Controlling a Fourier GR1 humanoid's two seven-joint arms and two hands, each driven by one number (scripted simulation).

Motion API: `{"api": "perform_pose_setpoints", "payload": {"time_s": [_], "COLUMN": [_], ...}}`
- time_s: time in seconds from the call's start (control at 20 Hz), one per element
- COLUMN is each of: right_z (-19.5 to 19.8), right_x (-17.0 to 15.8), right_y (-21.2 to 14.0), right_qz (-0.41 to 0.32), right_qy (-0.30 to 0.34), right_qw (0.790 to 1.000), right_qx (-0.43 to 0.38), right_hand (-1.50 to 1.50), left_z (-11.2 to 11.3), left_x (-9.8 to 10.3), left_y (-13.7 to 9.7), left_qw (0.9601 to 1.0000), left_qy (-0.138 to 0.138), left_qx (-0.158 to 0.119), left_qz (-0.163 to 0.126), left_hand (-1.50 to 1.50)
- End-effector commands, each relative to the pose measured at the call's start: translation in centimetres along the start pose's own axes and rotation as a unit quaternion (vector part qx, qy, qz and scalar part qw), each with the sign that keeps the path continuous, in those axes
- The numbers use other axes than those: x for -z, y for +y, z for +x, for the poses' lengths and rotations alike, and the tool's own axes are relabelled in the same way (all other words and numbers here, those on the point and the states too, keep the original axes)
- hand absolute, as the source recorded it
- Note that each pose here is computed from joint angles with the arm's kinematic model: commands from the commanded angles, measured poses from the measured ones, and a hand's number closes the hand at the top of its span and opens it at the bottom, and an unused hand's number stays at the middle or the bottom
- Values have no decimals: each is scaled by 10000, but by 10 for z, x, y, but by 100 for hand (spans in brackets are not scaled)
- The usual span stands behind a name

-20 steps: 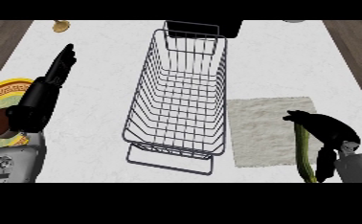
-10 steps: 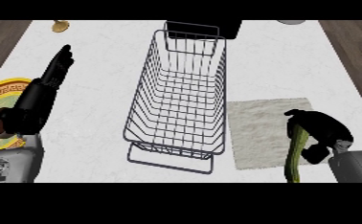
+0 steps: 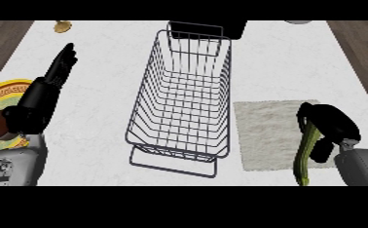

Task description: Pick the squash from the placemat and place it in the basket

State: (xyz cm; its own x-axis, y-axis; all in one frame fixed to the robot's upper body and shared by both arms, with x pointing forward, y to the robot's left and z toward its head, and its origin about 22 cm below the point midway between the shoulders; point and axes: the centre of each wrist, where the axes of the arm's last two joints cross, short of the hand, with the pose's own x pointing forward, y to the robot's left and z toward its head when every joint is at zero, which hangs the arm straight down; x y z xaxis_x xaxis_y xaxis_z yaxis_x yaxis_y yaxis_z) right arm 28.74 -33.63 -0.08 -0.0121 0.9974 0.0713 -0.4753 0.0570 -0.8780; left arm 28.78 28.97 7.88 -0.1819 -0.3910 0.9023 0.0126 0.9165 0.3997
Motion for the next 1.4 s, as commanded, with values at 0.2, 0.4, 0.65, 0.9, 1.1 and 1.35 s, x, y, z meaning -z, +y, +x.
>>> {"api": "perform_pose_setpoints", "payload": {"time_s": [0.2, 0.4, 0.65, 0.9, 1.1, 1.35], "right_z": [-14, -3, 26, 59, 95, 148], "right_x": [-7, -13, -35, -72, -122, -142], "right_y": [-32, -62, -126, -190, -224, -270], "right_qz": [-1604, -2889, -3647, -4041, -3672, -3345], "right_qy": [759, 235, -1180, -1835, -2339, -2545], "right_qw": [9841, 9503, 8889, 8524, 8606, 8568], "right_qx": [122, 1138, 2507, 2767, 2642, 2988], "right_hand": [150, 150, 150, 150, 150, 150], "left_z": [-12, -9, -6, -1, -11, 1], "left_x": [-7, 0, -12, 0, 1, 10], "left_y": [-11, 10, 4, -4, 0, 1], "left_qw": [9999, 9999, 9999, 10000, 9998, 10000], "left_qy": [68, 18, 101, 59, 150, 54], "left_qx": [118, 118, 104, 53, 37, 45], "left_qz": [20, 82, 59, 11, 112, 42], "left_hand": [0, 0, 0, 0, 0, 0]}}
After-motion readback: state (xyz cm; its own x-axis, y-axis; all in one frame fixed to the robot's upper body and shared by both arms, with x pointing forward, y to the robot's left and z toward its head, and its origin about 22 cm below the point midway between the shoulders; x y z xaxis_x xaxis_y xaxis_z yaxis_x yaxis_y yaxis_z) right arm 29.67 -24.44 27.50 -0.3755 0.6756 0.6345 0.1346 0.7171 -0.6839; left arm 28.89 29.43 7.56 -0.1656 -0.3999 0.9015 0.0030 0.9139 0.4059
